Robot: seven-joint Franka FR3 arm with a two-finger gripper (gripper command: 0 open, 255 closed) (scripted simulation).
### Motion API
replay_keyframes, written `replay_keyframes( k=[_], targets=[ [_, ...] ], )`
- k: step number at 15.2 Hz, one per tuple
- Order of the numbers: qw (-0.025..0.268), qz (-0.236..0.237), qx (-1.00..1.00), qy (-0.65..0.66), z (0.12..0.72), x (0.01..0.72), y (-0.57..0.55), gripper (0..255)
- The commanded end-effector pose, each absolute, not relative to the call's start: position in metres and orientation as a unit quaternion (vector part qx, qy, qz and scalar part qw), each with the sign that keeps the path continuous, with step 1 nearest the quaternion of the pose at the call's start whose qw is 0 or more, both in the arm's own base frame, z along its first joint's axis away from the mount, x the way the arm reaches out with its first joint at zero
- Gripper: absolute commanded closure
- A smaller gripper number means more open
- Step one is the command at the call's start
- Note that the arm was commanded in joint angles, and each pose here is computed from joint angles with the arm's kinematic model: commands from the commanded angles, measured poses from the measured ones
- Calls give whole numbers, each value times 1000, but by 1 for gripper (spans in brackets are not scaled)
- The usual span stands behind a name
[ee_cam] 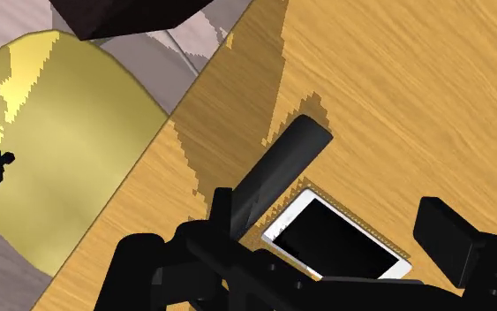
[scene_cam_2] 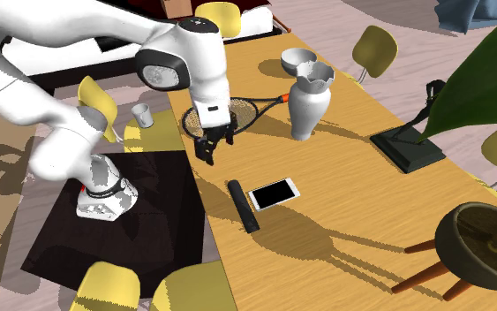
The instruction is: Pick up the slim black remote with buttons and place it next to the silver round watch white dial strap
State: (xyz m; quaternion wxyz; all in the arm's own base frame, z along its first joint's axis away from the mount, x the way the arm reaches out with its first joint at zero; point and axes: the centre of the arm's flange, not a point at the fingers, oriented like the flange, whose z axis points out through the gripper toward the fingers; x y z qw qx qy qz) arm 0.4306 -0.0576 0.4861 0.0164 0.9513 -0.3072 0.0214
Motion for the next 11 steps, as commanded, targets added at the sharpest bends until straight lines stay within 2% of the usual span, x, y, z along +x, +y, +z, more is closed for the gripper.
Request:
replay_keyframes(
  k=[1, 11],
  targets=[
    [12, 21, 937, -349, 468, 444, -74, 0],
    [-11, 12, 844, -536, 375, 494, -160, 0]
  ],
)
